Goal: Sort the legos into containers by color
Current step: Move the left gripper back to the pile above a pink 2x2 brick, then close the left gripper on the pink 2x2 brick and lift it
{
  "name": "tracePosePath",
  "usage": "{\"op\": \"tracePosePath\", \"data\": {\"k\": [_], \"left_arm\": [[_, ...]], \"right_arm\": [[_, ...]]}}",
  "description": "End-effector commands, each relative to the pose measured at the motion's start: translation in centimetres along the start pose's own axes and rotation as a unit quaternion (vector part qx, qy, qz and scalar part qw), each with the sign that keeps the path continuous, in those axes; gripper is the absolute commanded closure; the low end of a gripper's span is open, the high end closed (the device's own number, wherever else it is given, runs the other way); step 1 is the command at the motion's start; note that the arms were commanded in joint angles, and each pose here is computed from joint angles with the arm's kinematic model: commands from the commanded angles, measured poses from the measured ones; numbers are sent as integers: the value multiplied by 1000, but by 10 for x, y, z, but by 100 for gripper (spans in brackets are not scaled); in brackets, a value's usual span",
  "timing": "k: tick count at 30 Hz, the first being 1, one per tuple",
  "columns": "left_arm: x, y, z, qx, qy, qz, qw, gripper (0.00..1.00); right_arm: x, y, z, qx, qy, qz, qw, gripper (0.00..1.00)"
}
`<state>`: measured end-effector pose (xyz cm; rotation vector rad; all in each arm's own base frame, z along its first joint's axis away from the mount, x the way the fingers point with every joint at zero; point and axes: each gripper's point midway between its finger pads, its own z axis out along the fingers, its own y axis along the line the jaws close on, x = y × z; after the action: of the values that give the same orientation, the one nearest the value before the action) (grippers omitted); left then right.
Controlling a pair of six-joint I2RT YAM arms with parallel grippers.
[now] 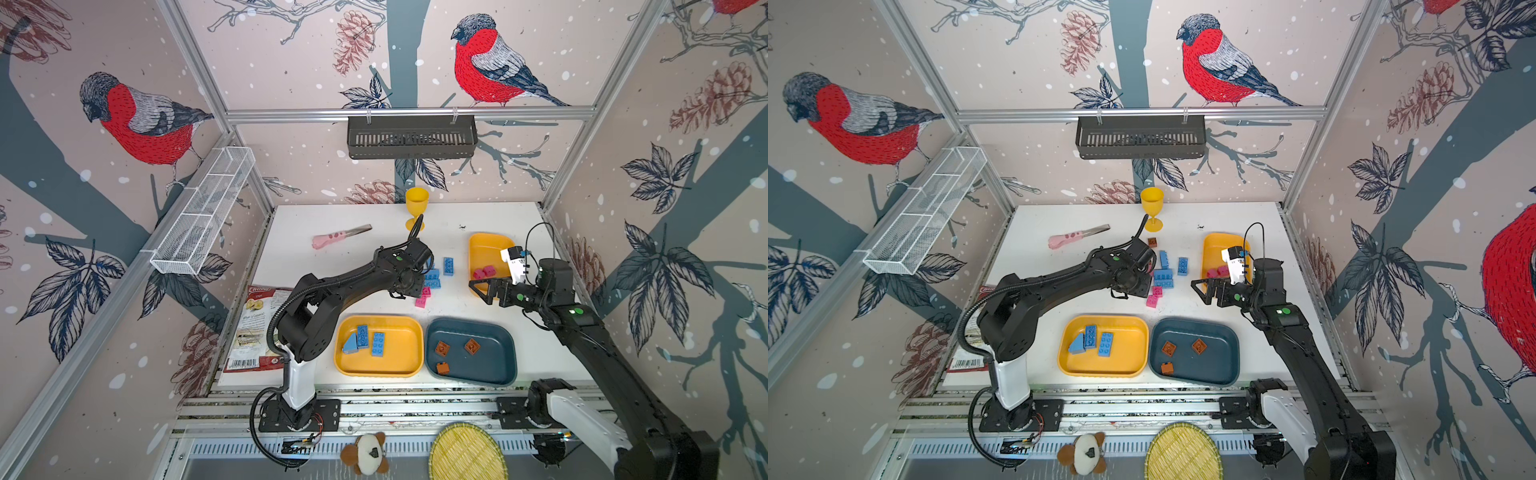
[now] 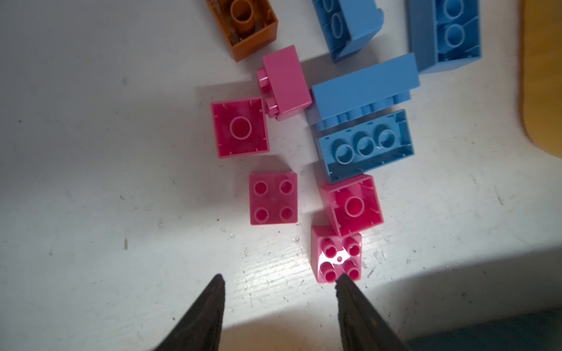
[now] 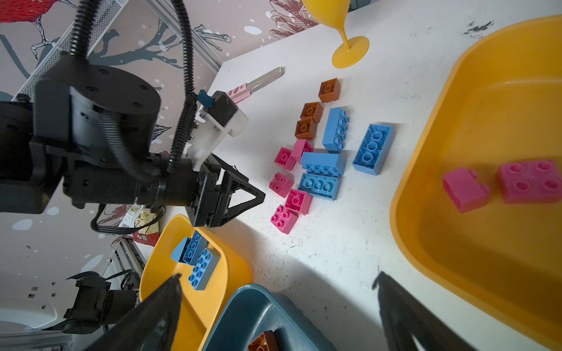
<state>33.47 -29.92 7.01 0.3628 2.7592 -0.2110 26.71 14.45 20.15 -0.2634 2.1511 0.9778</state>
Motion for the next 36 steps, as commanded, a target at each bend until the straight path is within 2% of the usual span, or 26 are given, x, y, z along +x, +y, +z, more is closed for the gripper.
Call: {"op": "tracePosePath", "data": {"k": [1, 18, 24, 27, 28, 31, 36], "left_arm": [[-12, 5, 9, -19, -16, -14, 1000, 43], [-13, 13, 53, -54, 6, -11, 998, 50], [-14, 17, 55, -70, 5, -10, 997, 62], [-15, 15, 55, -67, 6, -7, 998, 70], [-16, 14, 53, -64, 6, -5, 998, 74], [-22, 8, 41, -54, 8, -1, 999, 75], [-52, -23, -4, 23, -31, 5, 999, 74]], "right_arm": [[-8, 4, 2, -8, -13, -19, 1000, 1], [-3, -4, 6, 3, -3, -19, 1000, 0], [-2, -6, 7, 6, 0, -21, 1000, 1], [-2, -6, 7, 6, 0, -21, 1000, 1], [-3, -6, 7, 6, -1, -22, 1000, 1], [-4, -6, 6, 8, -3, -25, 1000, 1], [-11, -12, 0, 16, -13, -22, 1000, 1]]}}
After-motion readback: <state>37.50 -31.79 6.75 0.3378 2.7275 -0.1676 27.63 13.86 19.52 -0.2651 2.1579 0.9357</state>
